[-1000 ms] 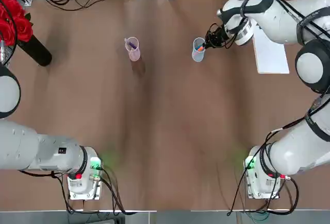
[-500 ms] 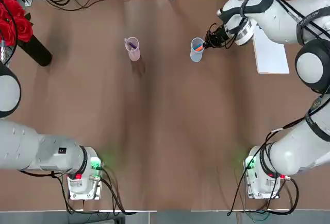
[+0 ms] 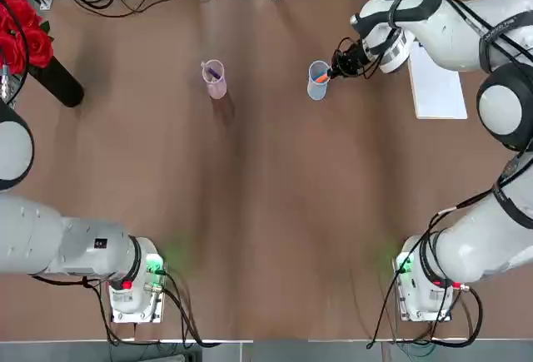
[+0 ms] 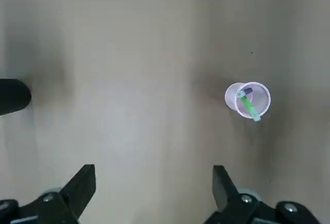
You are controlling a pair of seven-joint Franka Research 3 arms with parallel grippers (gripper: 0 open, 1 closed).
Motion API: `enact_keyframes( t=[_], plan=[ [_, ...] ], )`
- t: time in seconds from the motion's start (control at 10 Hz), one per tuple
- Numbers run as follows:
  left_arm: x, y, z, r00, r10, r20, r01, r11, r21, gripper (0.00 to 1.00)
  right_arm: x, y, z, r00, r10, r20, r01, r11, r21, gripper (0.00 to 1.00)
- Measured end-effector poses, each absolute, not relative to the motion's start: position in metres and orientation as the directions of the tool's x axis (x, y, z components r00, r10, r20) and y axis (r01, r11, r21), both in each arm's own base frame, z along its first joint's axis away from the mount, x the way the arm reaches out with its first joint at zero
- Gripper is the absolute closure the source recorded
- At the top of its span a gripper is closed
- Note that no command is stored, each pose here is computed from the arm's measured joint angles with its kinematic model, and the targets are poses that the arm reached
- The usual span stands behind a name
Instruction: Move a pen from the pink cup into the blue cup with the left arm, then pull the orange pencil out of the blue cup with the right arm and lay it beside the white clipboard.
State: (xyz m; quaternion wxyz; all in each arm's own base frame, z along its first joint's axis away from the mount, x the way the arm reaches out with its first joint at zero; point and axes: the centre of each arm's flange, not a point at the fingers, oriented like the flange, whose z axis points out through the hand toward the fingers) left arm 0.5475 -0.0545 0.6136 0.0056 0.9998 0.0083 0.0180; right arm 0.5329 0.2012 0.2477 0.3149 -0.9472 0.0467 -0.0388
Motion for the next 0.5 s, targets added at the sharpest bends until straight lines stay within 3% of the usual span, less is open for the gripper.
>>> enact_keyframes(
  t=[0.5],
  plan=[
    [0.548,-0.054,0.614,0.999,0.017,0.036,0.016,-1.0,0.011,0.0,0.536,0.202,0.274,0.993,-0.102,0.063,-0.04,-0.778,-0.627,0.83]
  ],
)
